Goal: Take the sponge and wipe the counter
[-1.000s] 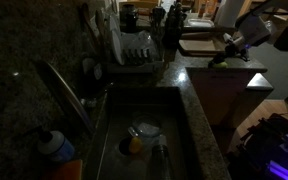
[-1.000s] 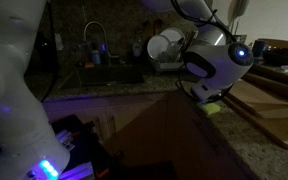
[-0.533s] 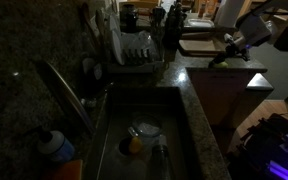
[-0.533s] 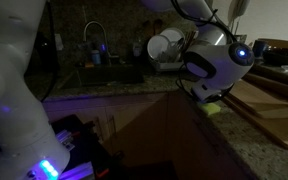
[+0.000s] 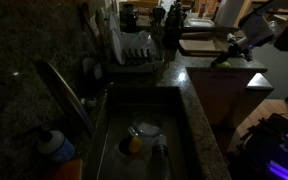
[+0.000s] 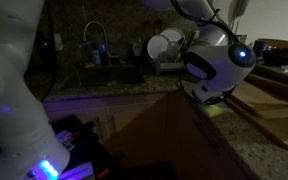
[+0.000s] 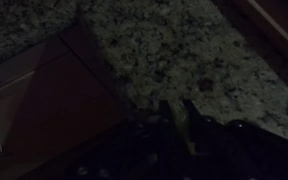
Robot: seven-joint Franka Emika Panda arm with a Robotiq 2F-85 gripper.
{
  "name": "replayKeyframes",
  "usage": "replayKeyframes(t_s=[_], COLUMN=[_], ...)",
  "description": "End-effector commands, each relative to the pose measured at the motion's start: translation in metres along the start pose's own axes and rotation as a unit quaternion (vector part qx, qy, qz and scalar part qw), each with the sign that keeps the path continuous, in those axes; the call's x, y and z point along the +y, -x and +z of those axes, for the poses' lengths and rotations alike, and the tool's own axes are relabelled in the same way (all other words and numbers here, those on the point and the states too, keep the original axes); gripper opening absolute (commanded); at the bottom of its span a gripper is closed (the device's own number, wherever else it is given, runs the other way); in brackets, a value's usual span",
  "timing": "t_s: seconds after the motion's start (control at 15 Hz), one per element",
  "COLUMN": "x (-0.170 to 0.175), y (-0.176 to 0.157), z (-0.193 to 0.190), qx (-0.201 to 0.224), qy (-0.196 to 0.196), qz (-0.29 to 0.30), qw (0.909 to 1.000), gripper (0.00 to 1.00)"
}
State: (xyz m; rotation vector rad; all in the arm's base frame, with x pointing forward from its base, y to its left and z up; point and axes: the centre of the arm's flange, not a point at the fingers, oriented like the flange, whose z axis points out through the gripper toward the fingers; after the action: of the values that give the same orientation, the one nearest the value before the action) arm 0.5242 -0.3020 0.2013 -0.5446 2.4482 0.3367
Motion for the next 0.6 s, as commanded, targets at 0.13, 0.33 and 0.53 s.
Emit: replayKeyframes(t_s=[0.13, 0.33, 0.53], x=[-0.021, -0.023, -0.026], y=[-0.080, -0.086, -0.093], z=[-0.007, -0.012, -0.018], qx=[0.049, 0.040, 0.026], qy=[-0.054, -0.064, -0.077], qz=[0.034, 0.046, 0.055], qw=[0.9967, 0.9961, 0.9952], gripper=[0.05, 0.05, 0.05])
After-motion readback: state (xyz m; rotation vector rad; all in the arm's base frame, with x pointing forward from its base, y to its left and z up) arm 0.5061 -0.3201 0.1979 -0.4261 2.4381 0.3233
